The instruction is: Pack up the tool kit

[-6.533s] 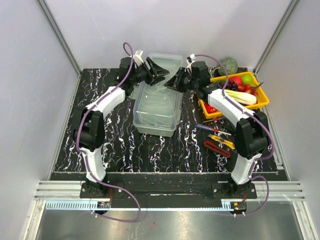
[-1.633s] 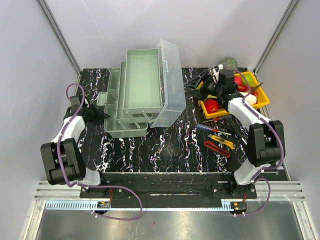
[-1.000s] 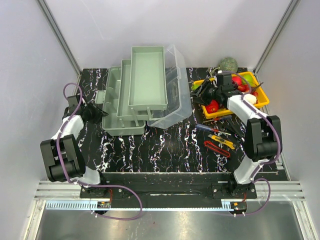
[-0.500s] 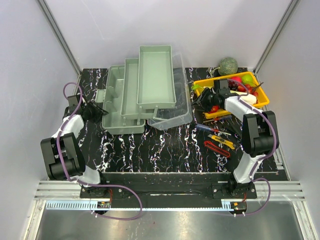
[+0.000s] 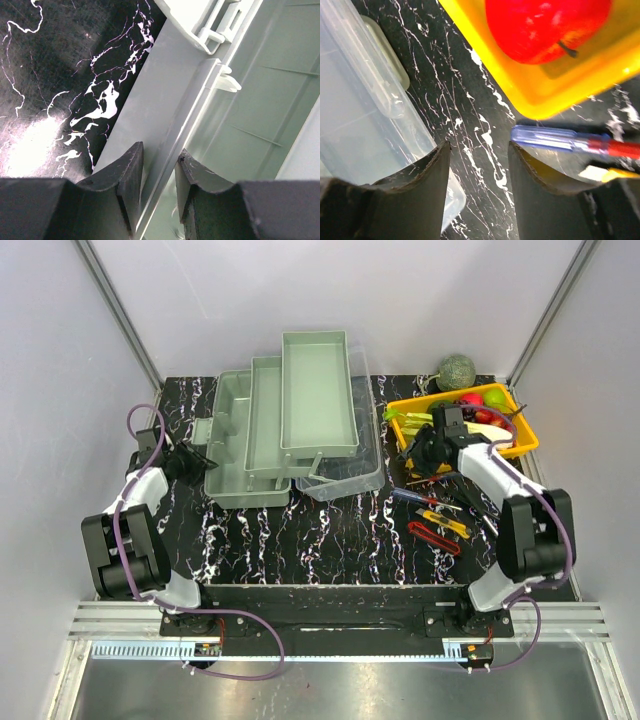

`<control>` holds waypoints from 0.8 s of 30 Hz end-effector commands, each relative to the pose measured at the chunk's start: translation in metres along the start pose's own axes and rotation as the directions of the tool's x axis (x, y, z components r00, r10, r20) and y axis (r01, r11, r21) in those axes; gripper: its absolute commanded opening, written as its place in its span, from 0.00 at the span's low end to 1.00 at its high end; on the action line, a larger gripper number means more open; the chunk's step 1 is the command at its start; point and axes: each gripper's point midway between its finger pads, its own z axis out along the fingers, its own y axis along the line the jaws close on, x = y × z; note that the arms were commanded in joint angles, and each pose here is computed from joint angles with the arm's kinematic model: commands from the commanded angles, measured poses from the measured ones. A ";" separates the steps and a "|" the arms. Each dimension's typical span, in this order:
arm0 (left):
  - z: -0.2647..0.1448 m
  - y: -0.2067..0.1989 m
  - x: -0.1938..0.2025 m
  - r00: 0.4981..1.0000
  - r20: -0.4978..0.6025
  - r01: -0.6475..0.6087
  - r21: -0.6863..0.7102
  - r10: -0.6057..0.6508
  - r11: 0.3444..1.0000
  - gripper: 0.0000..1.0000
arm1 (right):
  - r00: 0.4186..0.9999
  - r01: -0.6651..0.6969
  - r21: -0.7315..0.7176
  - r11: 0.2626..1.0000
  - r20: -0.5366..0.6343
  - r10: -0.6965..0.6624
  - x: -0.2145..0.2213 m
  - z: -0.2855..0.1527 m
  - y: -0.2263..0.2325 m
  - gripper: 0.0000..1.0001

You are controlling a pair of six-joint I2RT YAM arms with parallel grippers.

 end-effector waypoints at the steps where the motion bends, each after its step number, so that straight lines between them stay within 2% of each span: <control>1: -0.004 0.001 0.002 0.999 -0.026 0.035 -0.050 -0.037 0.998 0.34 | 0.990 0.006 0.117 0.993 0.140 -0.022 -0.015 -0.044 -0.020 0.57; 4: -0.010 -0.008 -0.007 1.000 -0.014 0.018 -0.036 -0.018 0.999 0.35 | 0.986 -0.002 0.161 0.987 0.167 -0.025 -0.013 -0.062 -0.031 0.66; 7: -0.014 -0.018 -0.011 1.000 -0.016 -0.004 -0.010 0.004 1.000 0.40 | 0.983 -0.014 0.201 0.979 0.180 -0.022 -0.006 -0.076 -0.046 0.89; 9: -0.017 -0.022 -0.015 1.000 -0.010 -0.018 -0.006 0.018 1.000 0.44 | 0.981 -0.029 0.217 0.976 0.192 -0.013 0.000 -0.084 -0.055 0.99; 17: -0.043 -0.053 -0.028 0.998 0.018 -0.068 0.071 0.067 0.995 0.69 | 0.968 -0.178 0.246 0.953 0.216 0.125 0.027 -0.109 -0.083 0.99; 20: -0.064 -0.068 -0.038 0.992 0.081 -0.099 0.088 0.092 0.991 0.82 | 0.963 -0.226 0.276 0.934 0.204 0.173 0.039 -0.113 -0.093 0.98; 24: -0.096 -0.080 -0.048 0.975 0.168 -0.159 0.085 0.144 0.984 0.95 | 0.975 -0.200 0.306 0.931 0.160 0.157 0.051 -0.109 -0.103 0.95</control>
